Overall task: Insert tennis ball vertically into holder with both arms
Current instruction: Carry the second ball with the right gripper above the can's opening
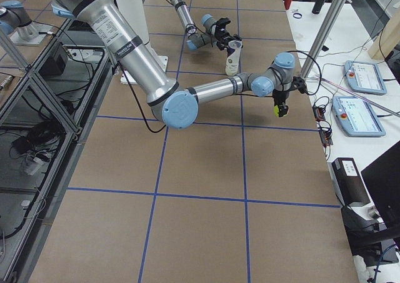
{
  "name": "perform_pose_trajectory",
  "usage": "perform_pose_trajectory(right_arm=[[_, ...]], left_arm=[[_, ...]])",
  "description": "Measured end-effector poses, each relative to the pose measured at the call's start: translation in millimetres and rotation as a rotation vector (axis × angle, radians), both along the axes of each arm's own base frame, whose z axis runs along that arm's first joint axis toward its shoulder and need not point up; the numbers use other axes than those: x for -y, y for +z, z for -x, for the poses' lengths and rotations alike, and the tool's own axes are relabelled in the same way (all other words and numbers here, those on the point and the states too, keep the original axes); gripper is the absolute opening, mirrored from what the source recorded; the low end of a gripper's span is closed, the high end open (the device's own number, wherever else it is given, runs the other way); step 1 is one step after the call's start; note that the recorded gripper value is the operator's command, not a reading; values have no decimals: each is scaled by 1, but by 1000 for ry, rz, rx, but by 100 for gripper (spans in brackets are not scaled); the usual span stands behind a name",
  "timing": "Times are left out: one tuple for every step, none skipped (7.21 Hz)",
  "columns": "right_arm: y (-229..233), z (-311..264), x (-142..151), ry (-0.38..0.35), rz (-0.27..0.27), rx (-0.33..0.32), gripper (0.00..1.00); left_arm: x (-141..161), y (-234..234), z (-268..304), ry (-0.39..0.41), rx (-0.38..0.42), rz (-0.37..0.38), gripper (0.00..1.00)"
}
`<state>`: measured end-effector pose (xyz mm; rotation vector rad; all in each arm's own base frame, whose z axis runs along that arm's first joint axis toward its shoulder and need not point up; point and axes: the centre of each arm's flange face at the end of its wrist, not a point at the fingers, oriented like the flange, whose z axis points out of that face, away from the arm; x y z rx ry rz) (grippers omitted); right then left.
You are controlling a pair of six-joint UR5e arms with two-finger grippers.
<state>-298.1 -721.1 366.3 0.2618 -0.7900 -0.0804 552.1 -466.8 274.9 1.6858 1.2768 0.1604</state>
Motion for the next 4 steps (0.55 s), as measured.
perform_pose_trajectory(right_arm=[[-49, -3, -18, 24, 39, 44, 0], [-100, -3, -46, 43, 77, 72, 0], [-146, 4, -79, 60, 115, 101, 0], [-189, 17, -109, 84, 155, 137, 0]], left_arm=[[0, 0, 0, 1, 0, 0, 99], [-1, 0, -1, 2, 1, 0, 99], [-1, 0, -1, 2, 1, 0, 99], [-2, 0, -1, 3, 0, 0, 99]])
